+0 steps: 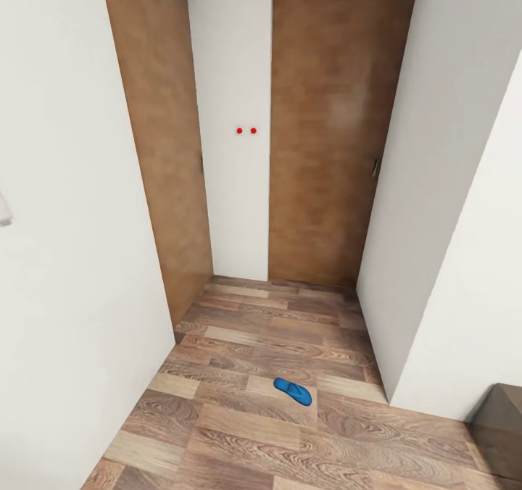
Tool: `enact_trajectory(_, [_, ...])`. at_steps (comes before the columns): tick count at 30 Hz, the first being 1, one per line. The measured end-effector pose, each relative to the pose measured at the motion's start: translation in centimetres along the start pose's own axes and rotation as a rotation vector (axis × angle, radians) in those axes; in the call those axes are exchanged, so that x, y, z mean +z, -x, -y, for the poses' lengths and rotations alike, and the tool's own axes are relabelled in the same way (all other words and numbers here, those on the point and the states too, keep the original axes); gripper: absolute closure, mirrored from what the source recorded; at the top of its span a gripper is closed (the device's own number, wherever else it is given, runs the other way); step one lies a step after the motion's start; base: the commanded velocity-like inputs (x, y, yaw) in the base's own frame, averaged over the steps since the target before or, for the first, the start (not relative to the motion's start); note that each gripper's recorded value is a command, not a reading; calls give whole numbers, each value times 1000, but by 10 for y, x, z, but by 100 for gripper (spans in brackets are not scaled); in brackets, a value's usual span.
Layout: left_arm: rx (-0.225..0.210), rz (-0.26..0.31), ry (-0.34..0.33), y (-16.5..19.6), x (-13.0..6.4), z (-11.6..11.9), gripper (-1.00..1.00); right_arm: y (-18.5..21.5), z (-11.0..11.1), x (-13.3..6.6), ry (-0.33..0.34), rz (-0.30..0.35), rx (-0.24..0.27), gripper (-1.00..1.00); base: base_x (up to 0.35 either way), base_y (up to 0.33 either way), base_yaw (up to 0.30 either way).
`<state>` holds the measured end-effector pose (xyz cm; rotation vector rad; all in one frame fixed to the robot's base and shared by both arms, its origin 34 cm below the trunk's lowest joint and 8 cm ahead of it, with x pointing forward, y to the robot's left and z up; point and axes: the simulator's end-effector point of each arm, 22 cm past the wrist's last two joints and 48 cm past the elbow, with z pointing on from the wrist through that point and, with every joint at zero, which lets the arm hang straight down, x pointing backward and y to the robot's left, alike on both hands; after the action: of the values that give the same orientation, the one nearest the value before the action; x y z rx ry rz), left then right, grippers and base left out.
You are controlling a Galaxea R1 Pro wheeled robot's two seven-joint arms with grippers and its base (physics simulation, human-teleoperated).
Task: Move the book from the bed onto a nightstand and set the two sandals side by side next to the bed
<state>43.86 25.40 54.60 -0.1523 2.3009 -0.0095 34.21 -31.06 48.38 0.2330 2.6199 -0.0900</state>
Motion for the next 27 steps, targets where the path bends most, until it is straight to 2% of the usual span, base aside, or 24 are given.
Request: enact_trajectory(27, [0, 0, -1, 0, 0, 0, -100, 0, 0, 0, 1, 0, 0, -100, 0, 0, 0])
